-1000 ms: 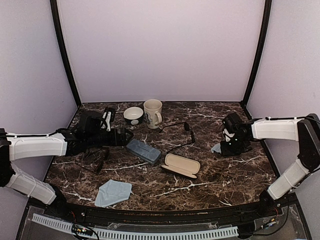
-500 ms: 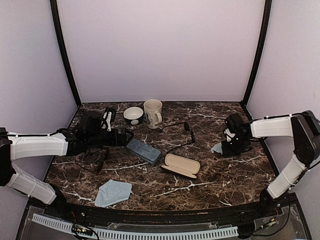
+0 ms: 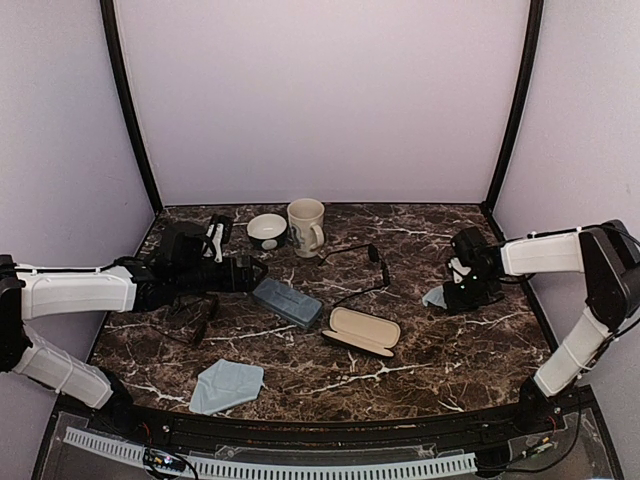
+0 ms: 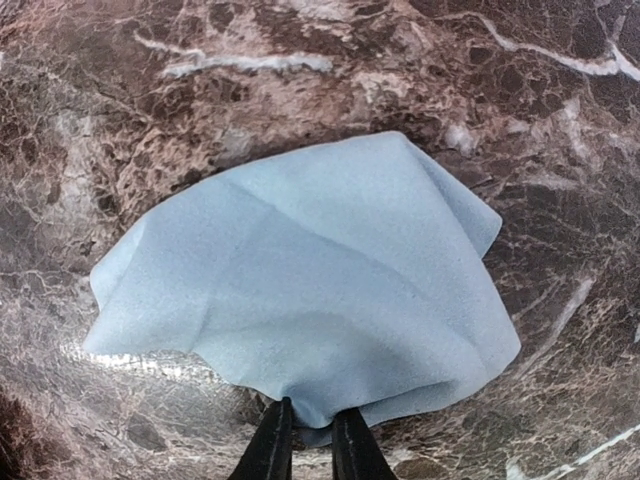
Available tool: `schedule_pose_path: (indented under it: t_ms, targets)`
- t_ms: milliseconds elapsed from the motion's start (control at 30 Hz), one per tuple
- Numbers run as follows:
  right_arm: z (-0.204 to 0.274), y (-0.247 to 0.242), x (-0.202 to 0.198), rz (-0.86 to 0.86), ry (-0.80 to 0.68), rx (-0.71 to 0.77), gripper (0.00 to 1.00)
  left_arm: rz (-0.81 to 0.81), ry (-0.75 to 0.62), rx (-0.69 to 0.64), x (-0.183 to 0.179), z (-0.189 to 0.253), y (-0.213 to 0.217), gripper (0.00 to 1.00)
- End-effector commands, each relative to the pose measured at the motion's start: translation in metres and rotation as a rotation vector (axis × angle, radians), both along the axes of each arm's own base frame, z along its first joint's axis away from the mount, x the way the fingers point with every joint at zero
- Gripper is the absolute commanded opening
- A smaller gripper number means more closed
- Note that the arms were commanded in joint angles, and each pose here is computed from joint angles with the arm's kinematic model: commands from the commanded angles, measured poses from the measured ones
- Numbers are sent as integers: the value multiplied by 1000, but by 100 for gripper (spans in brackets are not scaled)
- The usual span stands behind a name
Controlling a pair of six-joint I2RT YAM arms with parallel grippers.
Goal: Organize the sunglasses
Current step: Pick up the glasses cleaning cloth from the center of the board.
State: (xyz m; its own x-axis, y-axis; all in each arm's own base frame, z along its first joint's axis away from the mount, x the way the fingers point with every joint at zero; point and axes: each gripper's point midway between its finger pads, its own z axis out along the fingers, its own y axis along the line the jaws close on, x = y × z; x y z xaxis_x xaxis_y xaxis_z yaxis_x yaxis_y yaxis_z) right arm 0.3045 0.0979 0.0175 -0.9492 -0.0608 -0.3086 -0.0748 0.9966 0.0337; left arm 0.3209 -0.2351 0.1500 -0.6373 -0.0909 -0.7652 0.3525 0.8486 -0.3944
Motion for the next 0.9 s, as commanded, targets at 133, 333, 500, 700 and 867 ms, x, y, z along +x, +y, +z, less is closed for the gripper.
schedule_pose_path:
  t_ms: [133, 333, 500, 700, 867]
  targets:
    - [7, 5, -9, -2, 3, 55, 10, 1, -5, -27, 2, 4, -3, 95]
    - [26, 18, -9, 41, -20, 94, 0, -3, -7, -29, 3, 4, -4, 95]
    - [52, 36, -8, 102, -45, 152, 0, -13, -20, -23, 4, 7, -6, 95]
    - [110, 79, -9, 238, -102, 301, 0, -94, -78, -30, 1, 20, -22, 93]
    - [173, 130, -16, 402, -142, 438, 0, -278, -244, -38, -19, 48, -59, 91]
